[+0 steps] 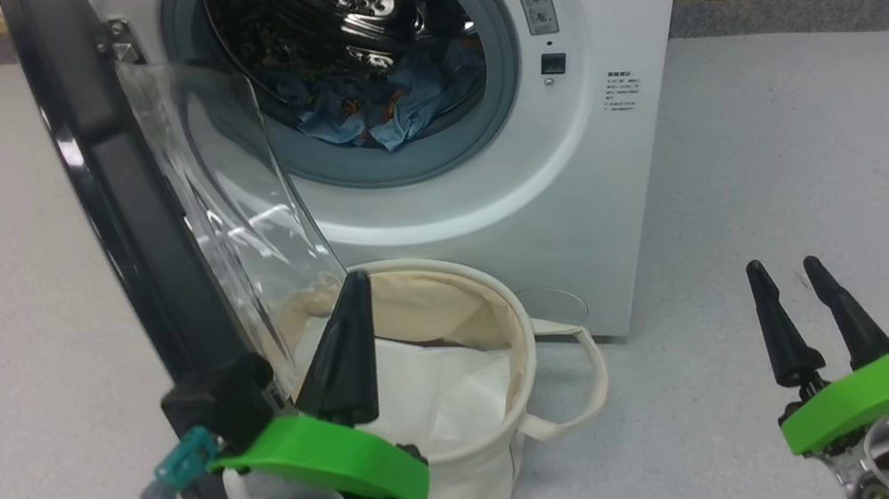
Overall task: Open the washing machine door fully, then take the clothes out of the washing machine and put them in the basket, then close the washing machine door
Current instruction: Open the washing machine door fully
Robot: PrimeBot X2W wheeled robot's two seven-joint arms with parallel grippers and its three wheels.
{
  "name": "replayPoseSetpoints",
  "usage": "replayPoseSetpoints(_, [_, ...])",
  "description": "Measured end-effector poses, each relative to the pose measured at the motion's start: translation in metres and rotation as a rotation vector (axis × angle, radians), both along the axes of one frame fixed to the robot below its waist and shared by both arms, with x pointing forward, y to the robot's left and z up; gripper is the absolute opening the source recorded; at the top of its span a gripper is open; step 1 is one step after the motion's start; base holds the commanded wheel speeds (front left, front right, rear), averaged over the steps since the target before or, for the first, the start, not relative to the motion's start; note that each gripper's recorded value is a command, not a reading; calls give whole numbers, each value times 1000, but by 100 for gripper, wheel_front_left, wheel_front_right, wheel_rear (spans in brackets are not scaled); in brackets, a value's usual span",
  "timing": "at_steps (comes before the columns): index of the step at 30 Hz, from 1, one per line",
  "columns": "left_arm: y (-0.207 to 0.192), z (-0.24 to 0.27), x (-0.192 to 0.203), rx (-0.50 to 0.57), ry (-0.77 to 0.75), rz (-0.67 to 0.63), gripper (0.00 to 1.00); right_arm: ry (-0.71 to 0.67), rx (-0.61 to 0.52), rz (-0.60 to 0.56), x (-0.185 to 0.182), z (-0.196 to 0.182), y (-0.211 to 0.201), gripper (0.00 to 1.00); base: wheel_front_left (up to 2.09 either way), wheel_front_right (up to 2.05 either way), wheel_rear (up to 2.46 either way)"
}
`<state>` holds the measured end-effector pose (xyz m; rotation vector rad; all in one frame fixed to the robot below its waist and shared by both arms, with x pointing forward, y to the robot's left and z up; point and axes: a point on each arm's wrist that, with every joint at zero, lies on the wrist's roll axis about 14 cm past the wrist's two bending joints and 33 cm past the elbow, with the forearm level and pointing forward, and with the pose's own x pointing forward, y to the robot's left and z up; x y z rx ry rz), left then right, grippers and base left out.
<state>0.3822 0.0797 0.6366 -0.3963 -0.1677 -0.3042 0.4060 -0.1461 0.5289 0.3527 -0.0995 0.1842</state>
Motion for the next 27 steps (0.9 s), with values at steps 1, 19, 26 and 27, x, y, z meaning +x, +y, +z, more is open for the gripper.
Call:
replayPoseSetpoints(1, [2, -9, 2, 9, 19, 19, 0, 2, 0, 1, 0, -1, 0, 100, 0, 0, 0])
replayPoseSetpoints(19, [69, -78, 8, 64, 166, 315, 0, -9, 16, 77, 13, 3, 32, 100, 0, 0, 0])
replayPoseSetpoints(26, [119, -81, -1, 77, 177, 452, 0, -36, 26, 153, 19, 11, 64, 100, 0, 0, 0])
replayPoseSetpoints(27, [129, -82, -3, 84, 179, 474, 0, -37, 26, 166, 20, 11, 69, 100, 0, 0, 0])
